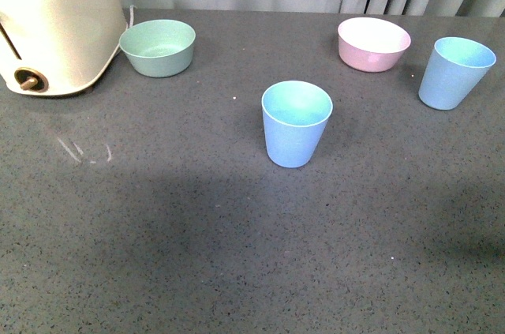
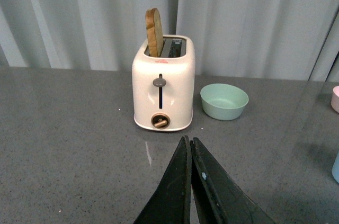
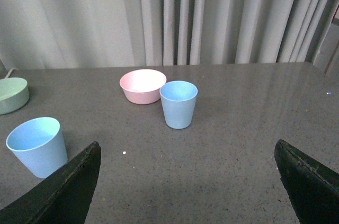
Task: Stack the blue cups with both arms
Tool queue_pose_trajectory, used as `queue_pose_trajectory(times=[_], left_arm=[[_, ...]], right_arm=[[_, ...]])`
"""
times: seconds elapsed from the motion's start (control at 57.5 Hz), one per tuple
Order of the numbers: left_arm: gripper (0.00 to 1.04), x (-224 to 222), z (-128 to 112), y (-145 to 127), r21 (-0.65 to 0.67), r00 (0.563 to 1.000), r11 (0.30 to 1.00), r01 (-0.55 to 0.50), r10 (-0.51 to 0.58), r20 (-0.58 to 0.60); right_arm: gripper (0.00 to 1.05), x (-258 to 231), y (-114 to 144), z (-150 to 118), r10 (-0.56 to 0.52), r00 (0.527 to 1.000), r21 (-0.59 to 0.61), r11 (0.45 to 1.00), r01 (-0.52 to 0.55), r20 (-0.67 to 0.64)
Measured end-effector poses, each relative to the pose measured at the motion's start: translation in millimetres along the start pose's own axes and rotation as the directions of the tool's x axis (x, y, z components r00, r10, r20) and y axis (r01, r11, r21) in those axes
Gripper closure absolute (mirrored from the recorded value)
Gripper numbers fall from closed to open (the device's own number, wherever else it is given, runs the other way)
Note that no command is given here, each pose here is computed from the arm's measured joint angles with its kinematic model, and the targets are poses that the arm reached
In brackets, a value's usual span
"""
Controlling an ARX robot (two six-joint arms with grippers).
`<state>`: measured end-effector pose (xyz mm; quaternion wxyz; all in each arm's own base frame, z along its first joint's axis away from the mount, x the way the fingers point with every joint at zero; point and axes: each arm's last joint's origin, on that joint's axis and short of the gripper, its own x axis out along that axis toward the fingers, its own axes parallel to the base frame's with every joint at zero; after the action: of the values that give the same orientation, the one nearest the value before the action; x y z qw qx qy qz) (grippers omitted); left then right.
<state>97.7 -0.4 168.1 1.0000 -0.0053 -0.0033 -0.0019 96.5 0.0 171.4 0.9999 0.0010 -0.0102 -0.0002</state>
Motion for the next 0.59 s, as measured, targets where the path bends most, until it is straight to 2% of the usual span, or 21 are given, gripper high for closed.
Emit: queue_pose_trajectory(times=[0.261, 0.33, 0.365, 0.435, 0.522, 0.591], left_arm=[[1.01, -0.2, -0.2, 0.0, 0.0, 1.0, 1.0, 0.0, 0.0, -0.001], [0.89, -0.2, -0.2, 0.0, 0.0, 1.0, 1.0, 0.0, 0.0, -0.001], [0.84, -0.2, -0.2, 0.0, 0.0, 1.0, 1.0, 0.0, 0.0, -0.002], [0.73, -0.2, -0.2, 0.0, 0.0, 1.0, 1.0, 0.0, 0.0, -0.002], [0.59, -0.2, -0.2, 0.0, 0.0, 1.0, 1.0, 0.0, 0.0, -0.002], [0.43, -0.2, -0.2, 0.0, 0.0, 1.0, 1.0, 0.0, 0.0, -0.002]], right_arm=[[0.09, 0.5, -0.1, -1.1, -0.015, 0.999, 0.009, 1.0, 0.015, -0.03], [0.09, 4.5, -2.3, -2.2, -0.094, 0.968, 0.054, 0.993, 0.109, -0.233], [0.09, 10.0, -3.8, -1.5, -0.103, 0.953, 0.054, 0.991, 0.123, -0.285], [0.09, 25.3, -7.6, 4.3, -0.108, 0.942, 0.045, 0.991, 0.128, -0.317], [0.09, 53.7, -14.9, 21.3, -0.081, 0.952, 0.012, 0.996, 0.089, -0.296], [0.09, 96.9, -25.5, 39.0, -0.075, 0.954, -0.075, 0.996, 0.055, -0.291]])
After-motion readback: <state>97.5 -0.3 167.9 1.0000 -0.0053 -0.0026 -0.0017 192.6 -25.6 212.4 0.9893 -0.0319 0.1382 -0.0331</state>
